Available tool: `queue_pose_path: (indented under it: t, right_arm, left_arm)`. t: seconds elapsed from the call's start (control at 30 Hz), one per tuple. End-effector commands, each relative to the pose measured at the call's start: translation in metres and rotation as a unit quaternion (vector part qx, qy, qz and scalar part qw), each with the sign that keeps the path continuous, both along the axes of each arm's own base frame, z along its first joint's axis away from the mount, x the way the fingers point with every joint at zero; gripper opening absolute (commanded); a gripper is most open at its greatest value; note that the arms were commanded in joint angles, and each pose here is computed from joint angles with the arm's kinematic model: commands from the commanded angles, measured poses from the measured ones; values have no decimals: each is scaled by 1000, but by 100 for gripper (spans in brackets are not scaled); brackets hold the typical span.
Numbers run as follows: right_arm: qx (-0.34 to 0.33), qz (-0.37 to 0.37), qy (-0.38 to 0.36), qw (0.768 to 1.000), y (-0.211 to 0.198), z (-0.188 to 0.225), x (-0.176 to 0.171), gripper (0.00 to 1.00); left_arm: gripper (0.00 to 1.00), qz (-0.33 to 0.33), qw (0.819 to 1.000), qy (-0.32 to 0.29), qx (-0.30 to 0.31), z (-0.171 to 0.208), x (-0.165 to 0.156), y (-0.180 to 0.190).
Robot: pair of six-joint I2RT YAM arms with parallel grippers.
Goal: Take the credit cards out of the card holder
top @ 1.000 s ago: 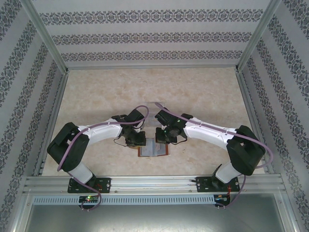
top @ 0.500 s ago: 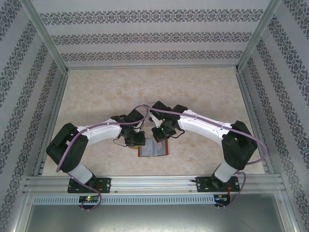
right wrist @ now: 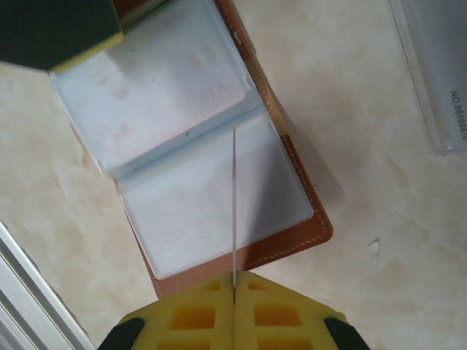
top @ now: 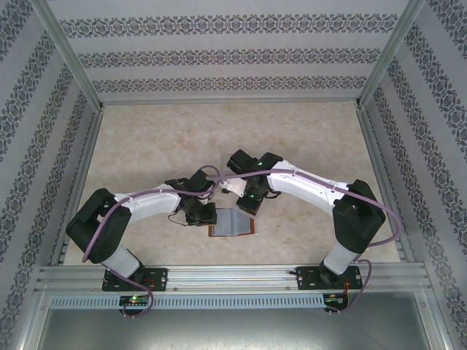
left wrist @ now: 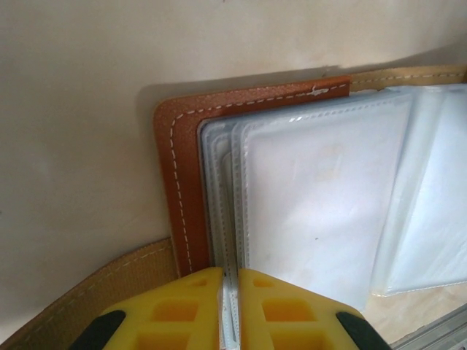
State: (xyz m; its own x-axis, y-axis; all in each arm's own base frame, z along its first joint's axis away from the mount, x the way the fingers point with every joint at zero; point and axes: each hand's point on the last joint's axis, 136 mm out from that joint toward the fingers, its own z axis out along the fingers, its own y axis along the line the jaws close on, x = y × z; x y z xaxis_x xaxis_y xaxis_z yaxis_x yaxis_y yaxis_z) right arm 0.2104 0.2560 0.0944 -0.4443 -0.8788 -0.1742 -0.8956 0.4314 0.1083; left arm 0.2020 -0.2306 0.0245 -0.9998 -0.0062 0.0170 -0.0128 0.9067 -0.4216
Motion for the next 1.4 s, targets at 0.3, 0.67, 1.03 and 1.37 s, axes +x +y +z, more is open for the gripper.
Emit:
queue_pose_path:
  t: [0.3, 0.67, 1.03, 1.37]
  right_arm:
    - [1, 165, -57, 985, -13, 29, 10, 2]
    - [-15, 178, -55, 982, -18, 41, 38, 1]
    - [-16, 188, -48, 981, -10, 43, 79, 1]
    - [-15, 189, -35, 981, -2, 38, 116, 1]
  left_arm:
    - [13, 30, 999, -17, -30, 12, 1, 3]
    - [13, 55, 998, -26, -30, 15, -3, 19]
    - [14, 74, 996, -28, -30, 16, 3, 27]
    - [14, 88, 995, -25, -29, 15, 13, 33]
